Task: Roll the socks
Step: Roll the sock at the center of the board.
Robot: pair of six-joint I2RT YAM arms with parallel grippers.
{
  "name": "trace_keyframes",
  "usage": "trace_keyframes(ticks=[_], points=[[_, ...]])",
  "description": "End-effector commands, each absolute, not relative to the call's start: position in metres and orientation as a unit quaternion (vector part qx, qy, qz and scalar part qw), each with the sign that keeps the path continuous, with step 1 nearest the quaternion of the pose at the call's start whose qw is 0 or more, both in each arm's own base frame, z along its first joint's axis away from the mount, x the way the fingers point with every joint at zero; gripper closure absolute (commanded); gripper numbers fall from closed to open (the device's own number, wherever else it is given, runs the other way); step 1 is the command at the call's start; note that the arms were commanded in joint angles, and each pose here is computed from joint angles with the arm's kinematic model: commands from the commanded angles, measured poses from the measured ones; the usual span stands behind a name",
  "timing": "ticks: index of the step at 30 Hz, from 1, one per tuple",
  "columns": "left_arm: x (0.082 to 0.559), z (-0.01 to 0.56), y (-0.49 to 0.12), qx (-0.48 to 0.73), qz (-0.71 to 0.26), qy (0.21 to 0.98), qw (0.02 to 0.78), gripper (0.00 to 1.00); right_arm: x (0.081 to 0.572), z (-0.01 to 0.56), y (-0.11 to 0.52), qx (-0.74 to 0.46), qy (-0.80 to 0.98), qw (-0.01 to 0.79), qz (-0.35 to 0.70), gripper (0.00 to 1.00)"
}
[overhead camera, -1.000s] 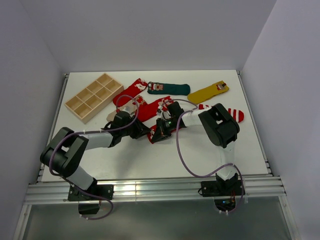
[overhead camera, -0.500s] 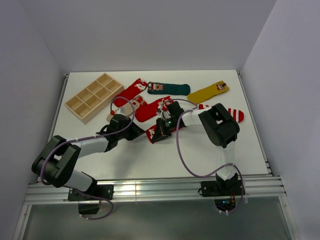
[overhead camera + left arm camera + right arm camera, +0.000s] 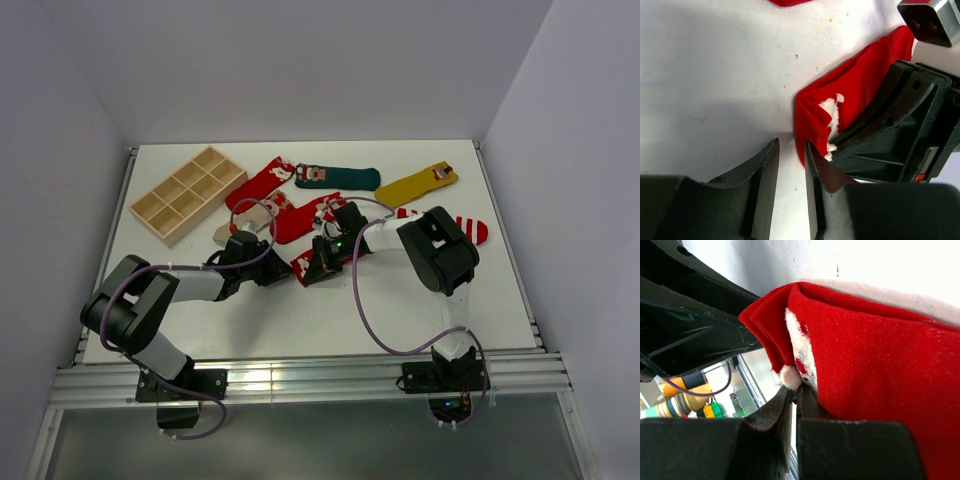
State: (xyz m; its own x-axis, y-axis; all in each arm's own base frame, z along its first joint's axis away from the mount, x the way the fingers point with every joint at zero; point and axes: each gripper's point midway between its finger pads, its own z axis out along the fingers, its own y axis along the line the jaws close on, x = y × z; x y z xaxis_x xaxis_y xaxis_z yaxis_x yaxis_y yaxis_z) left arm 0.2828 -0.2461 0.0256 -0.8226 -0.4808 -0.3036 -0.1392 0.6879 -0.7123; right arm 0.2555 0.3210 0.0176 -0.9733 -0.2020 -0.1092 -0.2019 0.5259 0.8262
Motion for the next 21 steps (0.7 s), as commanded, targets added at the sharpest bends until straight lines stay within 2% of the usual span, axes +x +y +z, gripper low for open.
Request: trace_keyframes(ticks=[1,15,21], points=[[0.289,0.033,-0.254,-0.153,-0.372,0.880,0.251,0.67,0.267,0.009,0.316,0.114,-0.886,-0.016,-0.449,1.00],[0.293,0.038,-0.259,-0.157,-0.403,0.865,0.256,0.66,0.267,0.008,0.316,0.113,-0.887,-0.013,-0.447,1.00],[0.295,0.041,-0.258,-0.163,-0.414,0.857,0.260,0.62,0.269,0.009,0.316,0.114,-0.888,-0.014,-0.446,1.00]])
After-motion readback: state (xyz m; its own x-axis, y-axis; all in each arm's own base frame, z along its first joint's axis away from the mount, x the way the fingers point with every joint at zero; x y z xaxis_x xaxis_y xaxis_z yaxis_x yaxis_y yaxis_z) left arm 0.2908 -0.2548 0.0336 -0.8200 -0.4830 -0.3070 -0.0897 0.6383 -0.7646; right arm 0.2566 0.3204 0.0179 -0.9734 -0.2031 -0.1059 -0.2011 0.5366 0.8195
